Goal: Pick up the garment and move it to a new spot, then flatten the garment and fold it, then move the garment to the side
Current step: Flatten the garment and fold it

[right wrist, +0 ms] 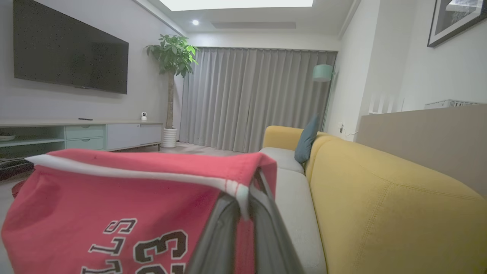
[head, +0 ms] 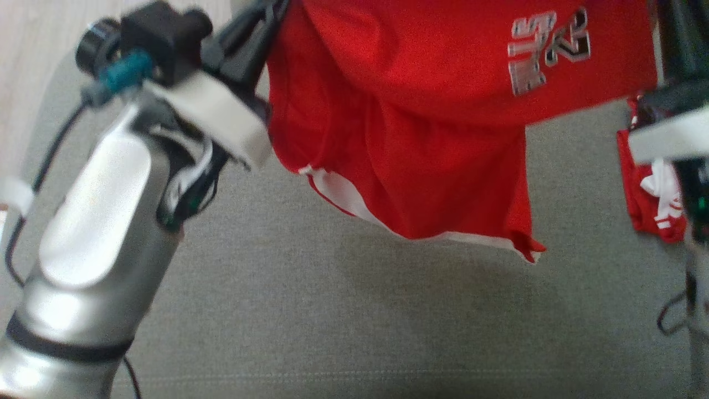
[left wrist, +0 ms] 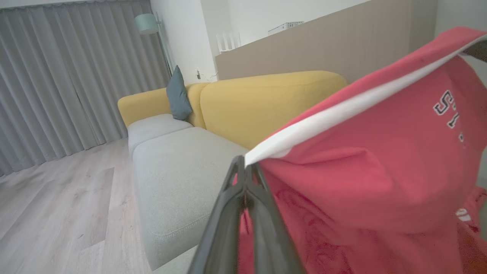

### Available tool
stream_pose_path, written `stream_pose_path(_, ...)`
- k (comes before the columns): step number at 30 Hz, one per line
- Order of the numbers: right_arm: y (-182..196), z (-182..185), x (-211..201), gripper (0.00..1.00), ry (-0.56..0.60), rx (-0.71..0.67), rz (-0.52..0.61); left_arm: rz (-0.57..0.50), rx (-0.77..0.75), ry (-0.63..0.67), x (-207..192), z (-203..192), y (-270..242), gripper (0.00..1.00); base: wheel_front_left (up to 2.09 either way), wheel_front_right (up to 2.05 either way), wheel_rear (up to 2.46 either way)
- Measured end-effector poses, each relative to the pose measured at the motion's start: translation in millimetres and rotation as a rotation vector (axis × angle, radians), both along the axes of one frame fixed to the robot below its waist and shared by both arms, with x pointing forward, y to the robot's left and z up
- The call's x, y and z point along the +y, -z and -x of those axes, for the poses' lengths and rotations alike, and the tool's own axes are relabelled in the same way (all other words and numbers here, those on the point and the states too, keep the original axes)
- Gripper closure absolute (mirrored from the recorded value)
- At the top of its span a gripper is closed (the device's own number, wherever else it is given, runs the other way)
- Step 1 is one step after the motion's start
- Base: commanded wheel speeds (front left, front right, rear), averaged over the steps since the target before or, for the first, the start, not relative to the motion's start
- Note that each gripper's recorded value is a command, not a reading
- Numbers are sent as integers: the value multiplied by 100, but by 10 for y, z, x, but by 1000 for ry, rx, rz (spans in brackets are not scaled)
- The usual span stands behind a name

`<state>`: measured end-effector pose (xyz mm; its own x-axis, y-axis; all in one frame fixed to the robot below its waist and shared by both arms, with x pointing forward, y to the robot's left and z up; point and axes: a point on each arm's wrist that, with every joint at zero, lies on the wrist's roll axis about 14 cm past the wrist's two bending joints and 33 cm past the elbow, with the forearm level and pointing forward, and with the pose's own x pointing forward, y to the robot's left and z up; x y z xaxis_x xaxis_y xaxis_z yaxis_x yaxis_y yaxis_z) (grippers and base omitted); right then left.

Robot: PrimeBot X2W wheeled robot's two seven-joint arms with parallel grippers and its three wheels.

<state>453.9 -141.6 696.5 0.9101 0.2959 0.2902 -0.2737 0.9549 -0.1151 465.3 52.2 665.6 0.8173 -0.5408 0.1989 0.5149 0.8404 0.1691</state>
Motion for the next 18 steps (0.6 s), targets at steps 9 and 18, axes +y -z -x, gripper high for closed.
stream_pose_path(9, -339, -897, 244, 100, -51, -64, -63, 147, -96, -105, 90, -939, -305, 100, 0, 0, 0)
stream_pose_path(18, 396, -1334, 421, 100, -65, 109, -83, 149, 59, -148, 51, -1357, 364, 100, 0, 0, 0)
